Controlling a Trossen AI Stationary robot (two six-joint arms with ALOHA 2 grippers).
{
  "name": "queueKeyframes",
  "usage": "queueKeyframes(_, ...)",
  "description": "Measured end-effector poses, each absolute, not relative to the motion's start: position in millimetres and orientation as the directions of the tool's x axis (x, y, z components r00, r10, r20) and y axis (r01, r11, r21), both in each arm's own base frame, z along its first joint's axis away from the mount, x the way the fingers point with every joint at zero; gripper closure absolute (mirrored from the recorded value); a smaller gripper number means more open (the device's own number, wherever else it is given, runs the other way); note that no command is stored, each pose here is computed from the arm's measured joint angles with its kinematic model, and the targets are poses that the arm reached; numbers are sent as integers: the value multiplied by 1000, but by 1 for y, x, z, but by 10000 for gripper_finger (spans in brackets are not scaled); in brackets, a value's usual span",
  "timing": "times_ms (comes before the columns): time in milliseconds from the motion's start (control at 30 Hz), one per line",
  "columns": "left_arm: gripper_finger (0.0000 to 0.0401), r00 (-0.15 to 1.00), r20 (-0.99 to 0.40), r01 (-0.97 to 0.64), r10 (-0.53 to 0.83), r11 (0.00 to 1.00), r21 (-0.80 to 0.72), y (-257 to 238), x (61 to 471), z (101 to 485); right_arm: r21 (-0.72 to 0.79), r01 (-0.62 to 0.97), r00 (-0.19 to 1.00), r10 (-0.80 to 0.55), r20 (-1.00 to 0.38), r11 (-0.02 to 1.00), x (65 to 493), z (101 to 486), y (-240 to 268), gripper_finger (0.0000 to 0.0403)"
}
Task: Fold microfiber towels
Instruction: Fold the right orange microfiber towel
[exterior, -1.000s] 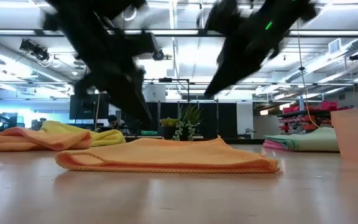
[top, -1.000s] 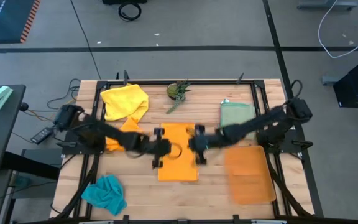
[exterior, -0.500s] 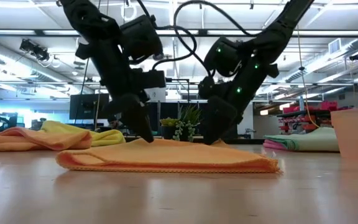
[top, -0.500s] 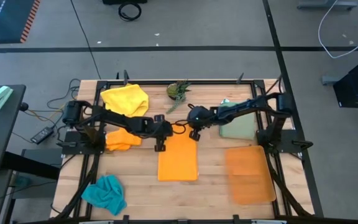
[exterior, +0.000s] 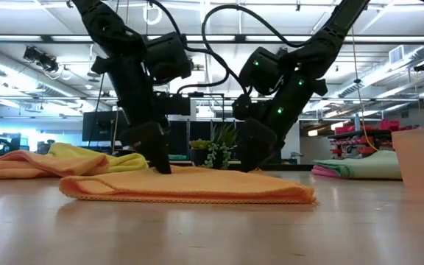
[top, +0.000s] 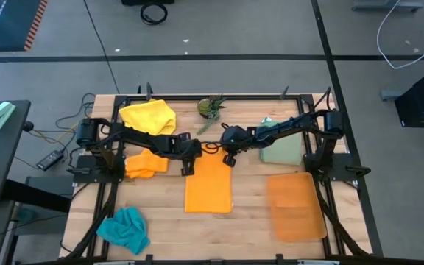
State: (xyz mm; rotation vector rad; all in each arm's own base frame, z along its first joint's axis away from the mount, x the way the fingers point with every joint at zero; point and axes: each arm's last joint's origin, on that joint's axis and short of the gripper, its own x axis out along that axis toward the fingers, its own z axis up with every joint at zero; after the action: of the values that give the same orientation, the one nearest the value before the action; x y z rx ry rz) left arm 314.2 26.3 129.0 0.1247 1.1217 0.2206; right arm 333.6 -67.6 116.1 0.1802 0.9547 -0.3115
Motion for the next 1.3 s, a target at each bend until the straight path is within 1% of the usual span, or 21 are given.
queueKeyframes(200,396,498,-839,-50,220,973,226,14,313,152,-30,279,551,-185,-814,960,332,130,-59,401)
queueKeyframes(333,388,572,-795,-33,200,975,222,3,309,175,-55,254,636,-210,-743,966,331,166,-45,401)
queueKeyframes(367,385,573,-800,-9,177,978,210,-1,305,180,-56,242,644,-204,-738,969,329,173,-40,401)
queueKeyframes(433,379,599,-795,48,93,987,152,-11,302,187,-45,209,658,-175,-732,977,324,183,-24,401)
queueKeyframes(533,377,595,-798,167,-91,986,12,-32,297,193,-12,130,706,-101,-701,991,322,196,10,401)
queueKeyframes(600,379,571,-798,251,-195,966,-57,-50,293,191,1,55,711,-38,-702,998,319,193,38,401)
queueKeyframes(667,382,564,-781,334,-269,939,-83,-73,290,184,8,-29,715,26,-698,1000,317,189,67,401)
queueKeyframes(733,383,560,-763,415,-323,906,-78,-95,283,175,-2,-107,723,76,-686,994,316,183,95,397)
queueKeyframes(800,380,547,-755,492,-362,869,-60,-113,276,170,-41,-157,721,86,-688,987,311,176,119,387)
queueKeyframes(833,376,562,-734,523,-382,851,-42,-121,275,169,-64,-168,725,80,-685,984,309,172,130,379)
queueKeyframes(933,357,562,-741,556,-367,831,10,-138,266,164,-127,-202,745,68,-663,971,303,164,155,354)
queueKeyframes(1033,325,561,-774,543,-294,836,76,-148,259,155,-142,-206,749,63,-660,968,300,157,168,321)
queueKeyframes(1167,268,577,-797,497,-180,852,167,-149,254,143,-81,-152,756,63,-651,985,299,159,170,274)
queueKeyframes(1300,214,559,-814,482,-158,861,163,-150,256,132,-58,-137,771,70,-632,989,302,157,171,239)
